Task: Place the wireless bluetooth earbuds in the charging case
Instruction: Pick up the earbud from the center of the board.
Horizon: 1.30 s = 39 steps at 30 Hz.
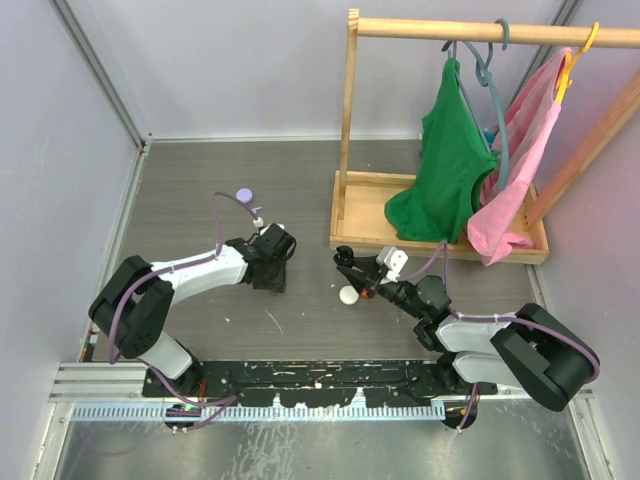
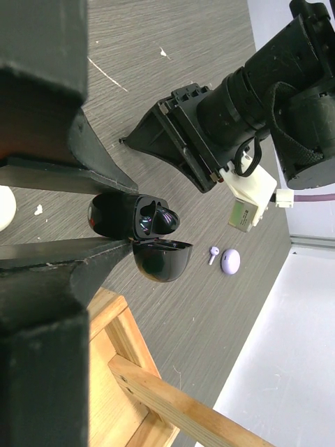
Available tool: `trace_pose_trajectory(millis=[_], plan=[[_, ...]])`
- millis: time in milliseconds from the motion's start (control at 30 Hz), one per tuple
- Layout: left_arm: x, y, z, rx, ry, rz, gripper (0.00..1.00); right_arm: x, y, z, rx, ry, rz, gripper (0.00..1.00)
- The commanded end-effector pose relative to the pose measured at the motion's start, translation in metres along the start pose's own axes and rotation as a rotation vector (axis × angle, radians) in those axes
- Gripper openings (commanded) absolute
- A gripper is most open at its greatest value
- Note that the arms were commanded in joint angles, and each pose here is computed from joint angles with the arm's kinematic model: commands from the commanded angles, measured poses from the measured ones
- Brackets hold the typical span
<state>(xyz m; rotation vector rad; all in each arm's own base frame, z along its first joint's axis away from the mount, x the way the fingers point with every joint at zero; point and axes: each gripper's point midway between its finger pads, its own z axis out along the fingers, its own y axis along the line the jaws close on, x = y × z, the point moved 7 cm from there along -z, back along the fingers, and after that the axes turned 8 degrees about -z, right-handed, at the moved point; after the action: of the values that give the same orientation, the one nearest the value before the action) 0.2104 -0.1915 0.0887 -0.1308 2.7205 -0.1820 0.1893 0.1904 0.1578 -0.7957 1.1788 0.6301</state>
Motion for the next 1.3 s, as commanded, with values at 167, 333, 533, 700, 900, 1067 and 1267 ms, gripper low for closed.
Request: trace_pose_trajectory(millis=[167,333,533,700,900,1067,1267], plan=[[-0.019,-0.014,-0.006,0.043,-0.075,-0.029,0.33,-0.017,-0.004,0.010,0.001,-0.074,-0.029,0.01],[-0.018,-0.014,0.000,0.031,-0.069,-0.022,0.31,-0.017,-0.004,0.010,0.001,-0.071,-0.028,0.01],[-0.018,-0.013,0.003,0.022,-0.068,-0.017,0.27,-0.015,-0.004,0.011,-0.004,-0.067,-0.027,0.01],[-0.017,-0.013,0.005,0.024,-0.064,-0.009,0.24,-0.015,-0.003,0.012,-0.015,-0.064,-0.024,0.01],[-0.017,-0.012,0.001,0.032,-0.069,0.016,0.16,-0.015,-0.002,0.013,-0.025,-0.064,-0.024,0.01],[-0.027,-0.014,-0.020,0.083,-0.130,0.052,0.13,-0.014,-0.001,0.013,-0.034,-0.063,-0.024,0.01],[-0.042,-0.018,-0.061,0.141,-0.290,0.101,0.11,-0.014,0.000,0.013,-0.040,-0.064,-0.022,0.01]])
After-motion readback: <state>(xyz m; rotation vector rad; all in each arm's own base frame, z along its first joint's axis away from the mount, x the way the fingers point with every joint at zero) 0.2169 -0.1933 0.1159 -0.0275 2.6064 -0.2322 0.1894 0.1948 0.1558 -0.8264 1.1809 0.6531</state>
